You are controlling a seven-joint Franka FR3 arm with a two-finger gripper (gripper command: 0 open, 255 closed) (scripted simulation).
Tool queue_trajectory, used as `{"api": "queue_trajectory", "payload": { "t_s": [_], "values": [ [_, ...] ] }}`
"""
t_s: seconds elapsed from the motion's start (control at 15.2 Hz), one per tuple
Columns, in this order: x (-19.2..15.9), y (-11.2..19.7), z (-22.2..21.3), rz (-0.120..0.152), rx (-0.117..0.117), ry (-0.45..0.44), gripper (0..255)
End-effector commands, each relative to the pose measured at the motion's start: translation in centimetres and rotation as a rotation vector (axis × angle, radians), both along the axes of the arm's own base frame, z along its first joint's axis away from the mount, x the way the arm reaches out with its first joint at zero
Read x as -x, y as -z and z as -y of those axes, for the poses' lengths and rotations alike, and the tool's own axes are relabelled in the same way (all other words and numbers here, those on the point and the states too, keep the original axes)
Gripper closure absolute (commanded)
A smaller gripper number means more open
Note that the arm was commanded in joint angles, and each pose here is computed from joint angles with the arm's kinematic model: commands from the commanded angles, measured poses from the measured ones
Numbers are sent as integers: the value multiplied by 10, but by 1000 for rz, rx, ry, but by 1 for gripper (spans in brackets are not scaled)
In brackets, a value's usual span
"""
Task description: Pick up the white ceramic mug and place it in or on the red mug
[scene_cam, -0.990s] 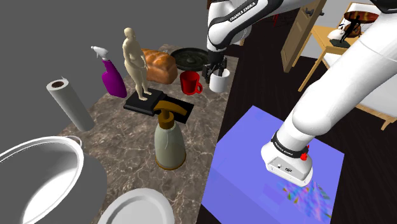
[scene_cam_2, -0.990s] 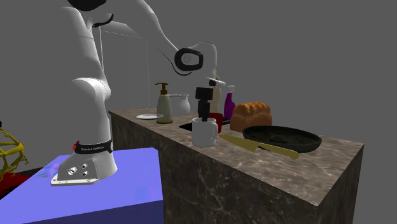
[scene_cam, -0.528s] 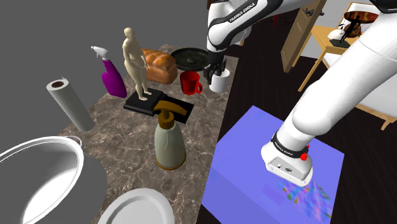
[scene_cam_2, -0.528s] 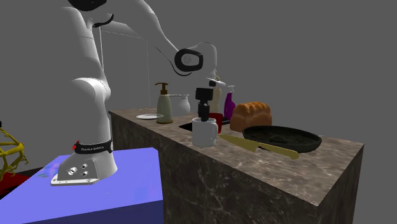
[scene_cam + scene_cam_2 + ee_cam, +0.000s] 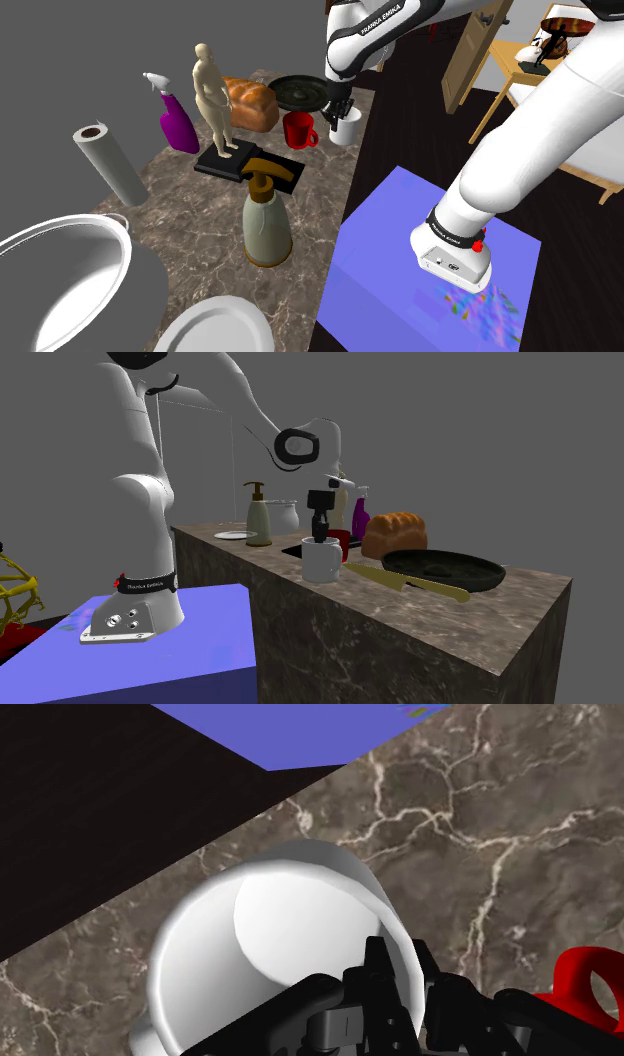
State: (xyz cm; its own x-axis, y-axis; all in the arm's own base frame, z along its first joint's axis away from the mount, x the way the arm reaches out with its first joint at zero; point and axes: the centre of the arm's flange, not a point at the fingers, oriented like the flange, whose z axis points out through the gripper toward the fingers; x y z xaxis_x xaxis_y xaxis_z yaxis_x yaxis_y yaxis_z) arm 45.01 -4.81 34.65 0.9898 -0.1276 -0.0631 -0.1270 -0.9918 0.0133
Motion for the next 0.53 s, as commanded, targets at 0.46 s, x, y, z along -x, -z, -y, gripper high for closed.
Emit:
{"api": "queue_trajectory", "payload": {
  "t_s": [0.46],
  "values": [
    [0,-37,0,0,0,0,255]
  ]
}}
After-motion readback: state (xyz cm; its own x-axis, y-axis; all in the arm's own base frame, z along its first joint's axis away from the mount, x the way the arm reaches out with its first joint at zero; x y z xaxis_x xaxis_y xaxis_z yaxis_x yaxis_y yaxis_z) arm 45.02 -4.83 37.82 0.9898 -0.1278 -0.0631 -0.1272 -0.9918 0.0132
